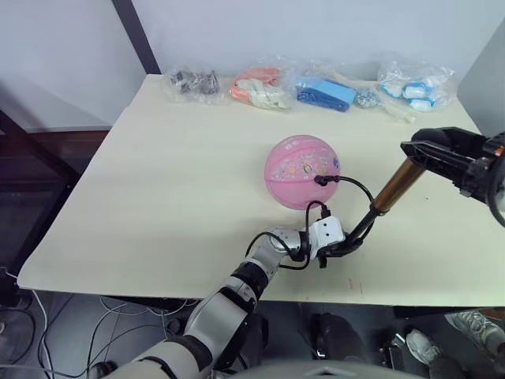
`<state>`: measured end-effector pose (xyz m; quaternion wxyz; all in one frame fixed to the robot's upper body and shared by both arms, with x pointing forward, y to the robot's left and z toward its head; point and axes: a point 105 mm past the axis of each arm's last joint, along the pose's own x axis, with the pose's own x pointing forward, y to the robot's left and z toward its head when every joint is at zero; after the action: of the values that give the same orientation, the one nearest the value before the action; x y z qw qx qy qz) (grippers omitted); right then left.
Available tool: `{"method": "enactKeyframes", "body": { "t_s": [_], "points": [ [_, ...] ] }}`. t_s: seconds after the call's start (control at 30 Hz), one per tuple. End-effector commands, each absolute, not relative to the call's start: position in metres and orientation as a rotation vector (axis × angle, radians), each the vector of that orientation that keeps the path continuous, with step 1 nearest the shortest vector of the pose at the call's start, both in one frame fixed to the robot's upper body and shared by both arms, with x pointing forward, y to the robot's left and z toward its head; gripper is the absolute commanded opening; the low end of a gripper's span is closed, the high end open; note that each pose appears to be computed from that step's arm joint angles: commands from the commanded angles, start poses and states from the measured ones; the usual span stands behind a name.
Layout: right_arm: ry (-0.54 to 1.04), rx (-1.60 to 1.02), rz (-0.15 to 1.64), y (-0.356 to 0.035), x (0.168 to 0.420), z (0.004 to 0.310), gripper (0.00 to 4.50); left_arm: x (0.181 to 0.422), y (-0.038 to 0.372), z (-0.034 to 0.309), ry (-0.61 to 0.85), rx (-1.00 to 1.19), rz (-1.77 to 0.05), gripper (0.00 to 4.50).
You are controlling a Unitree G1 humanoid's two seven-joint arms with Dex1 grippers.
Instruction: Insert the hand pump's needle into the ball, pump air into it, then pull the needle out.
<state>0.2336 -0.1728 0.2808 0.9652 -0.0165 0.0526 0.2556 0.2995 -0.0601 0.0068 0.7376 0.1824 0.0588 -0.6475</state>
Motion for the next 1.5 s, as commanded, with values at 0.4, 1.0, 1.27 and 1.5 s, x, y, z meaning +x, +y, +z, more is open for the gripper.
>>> {"method": "enactKeyframes", "body": {
  "t_s": [0.4, 1.0, 1.27, 1.5],
  "points": [
    [0.489, 0.053, 0.38, -0.161, 0.25, 0.083, 2.08, 0.292, -0.036, -0.029, 0.293, 0.424, -1.395, 1.09],
    [0.14, 0.037, 0.414, -0.174, 0.257, 0.173, 2.08, 0.293, -0.036, -0.029, 0.293, 0.429, -1.395, 1.09],
    [-0.063, -0.061, 0.44, -0.184, 0.249, 0.274, 2.08, 0.292, -0.036, -0.029, 0.295, 0.429, -1.404, 1.09],
    [-0.216, -0.087, 0.467, -0.184, 0.234, 0.344, 2.08, 0.292, -0.036, -0.03, 0.295, 0.431, -1.406, 1.09]
  ]
}}
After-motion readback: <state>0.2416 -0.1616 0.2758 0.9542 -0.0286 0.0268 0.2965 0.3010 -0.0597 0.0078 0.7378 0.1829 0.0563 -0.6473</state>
